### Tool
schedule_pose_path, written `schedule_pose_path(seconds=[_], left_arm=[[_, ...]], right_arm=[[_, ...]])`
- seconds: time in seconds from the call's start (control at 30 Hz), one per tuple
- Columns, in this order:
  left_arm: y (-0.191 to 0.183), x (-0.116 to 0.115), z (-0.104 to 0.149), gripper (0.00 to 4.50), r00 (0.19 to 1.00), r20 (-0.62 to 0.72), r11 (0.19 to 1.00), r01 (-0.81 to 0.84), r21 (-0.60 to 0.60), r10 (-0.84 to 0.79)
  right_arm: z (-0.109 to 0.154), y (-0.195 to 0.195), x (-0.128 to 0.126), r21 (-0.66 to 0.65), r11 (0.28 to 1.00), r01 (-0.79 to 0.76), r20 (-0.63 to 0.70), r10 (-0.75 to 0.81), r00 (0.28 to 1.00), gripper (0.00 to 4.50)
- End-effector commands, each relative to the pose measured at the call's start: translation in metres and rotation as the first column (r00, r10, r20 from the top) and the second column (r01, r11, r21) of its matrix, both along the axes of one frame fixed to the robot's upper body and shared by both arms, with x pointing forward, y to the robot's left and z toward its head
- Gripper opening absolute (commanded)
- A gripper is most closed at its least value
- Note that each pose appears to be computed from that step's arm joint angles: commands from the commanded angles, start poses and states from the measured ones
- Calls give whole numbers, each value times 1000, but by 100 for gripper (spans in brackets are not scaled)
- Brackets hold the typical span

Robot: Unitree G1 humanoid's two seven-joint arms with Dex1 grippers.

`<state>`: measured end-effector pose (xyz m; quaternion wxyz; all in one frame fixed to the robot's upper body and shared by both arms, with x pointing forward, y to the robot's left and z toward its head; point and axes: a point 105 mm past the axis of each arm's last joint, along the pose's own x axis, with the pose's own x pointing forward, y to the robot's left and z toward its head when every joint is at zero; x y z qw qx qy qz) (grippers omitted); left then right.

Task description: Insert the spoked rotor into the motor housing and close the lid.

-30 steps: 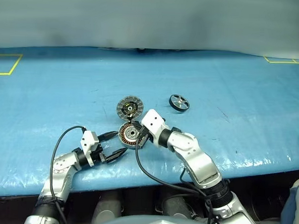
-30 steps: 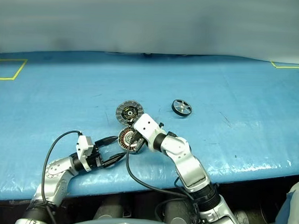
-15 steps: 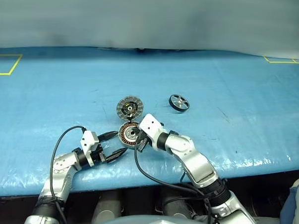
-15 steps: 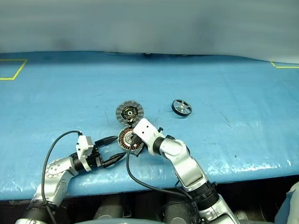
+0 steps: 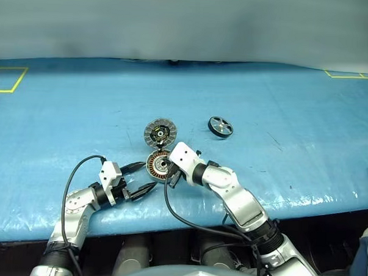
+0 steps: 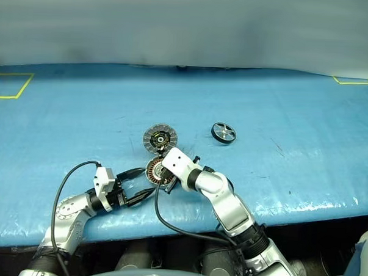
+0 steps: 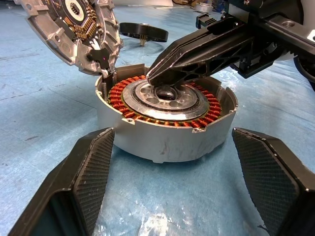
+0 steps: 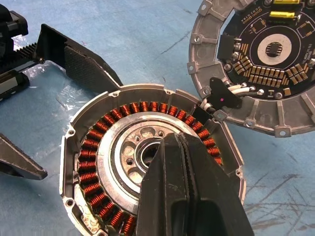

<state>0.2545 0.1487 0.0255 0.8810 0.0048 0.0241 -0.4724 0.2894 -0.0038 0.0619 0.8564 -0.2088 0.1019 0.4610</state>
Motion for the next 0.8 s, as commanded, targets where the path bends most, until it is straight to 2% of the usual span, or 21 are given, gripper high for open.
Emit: schedule_pose_path(seconds=[0.03, 0.37, 0.63, 0.8], left_arm=[[0, 0, 1, 410, 1000, 10, 1000, -1, 1, 1], [1, -1, 1, 410, 1000, 10, 1000, -2, 0, 2], [1, 0, 2, 410, 1000, 11, 1000, 1, 3, -1], [0, 2, 2, 410, 1000, 13, 1000, 8, 4, -8]], right_arm=[[-30, -15, -4, -116, 993, 19, -70, -27, 997, 2], [-34, -15, -12, -135, 991, -11, -83, 0, 997, 2], [18, -8, -5, 61, 998, 29, 16, -30, 999, 2], [22, -11, -2, 49, 998, 37, 34, -38, 999, 2]])
